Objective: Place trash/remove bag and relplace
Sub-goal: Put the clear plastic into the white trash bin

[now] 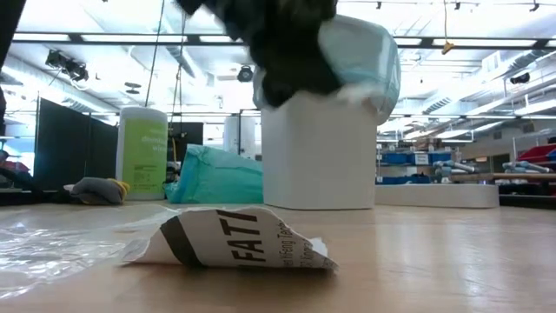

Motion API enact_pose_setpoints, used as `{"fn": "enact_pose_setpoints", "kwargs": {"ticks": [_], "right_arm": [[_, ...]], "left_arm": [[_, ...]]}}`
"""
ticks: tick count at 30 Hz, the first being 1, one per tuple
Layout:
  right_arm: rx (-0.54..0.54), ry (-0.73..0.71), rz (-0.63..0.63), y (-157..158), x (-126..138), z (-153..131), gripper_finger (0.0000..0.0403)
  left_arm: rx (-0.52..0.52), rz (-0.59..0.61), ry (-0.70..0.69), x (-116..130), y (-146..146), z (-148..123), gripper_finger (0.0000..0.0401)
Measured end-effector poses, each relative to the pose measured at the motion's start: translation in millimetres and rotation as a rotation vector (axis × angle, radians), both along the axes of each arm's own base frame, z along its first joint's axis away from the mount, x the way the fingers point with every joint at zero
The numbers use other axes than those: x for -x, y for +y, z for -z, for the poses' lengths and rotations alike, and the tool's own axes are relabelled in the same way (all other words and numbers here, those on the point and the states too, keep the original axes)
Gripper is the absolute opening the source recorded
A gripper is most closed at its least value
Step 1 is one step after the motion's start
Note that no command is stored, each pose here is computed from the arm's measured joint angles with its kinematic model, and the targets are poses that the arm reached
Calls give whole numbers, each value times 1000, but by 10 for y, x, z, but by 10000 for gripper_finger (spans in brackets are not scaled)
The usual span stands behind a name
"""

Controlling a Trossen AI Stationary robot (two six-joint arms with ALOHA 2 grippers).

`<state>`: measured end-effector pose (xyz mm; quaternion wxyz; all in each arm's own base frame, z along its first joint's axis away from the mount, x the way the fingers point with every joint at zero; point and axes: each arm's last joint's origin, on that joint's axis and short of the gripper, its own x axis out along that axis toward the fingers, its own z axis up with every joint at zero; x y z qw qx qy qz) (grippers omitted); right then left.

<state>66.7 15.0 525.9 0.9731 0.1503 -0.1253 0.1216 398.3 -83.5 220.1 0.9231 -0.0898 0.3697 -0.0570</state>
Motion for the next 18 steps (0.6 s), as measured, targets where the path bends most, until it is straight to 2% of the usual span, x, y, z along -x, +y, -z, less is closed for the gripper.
{"fn": "enact_pose_setpoints", "kwargs": {"ticks": [4, 8, 13, 18], "right_arm": [[24, 54, 2, -7, 30, 60, 229], [39, 91, -51, 11, 20, 96, 229], [28, 114, -107, 36, -20, 110, 229], [32, 140, -117, 51, -73, 163, 229]], "left_arm": [[-81, 52, 5, -19, 0, -477, 1], [-255, 97, 64, 37, 66, -878, 1], [-364, 84, -34, 61, 243, -1390, 1], [-497, 14, -160, 196, 388, -1915, 1]]}}
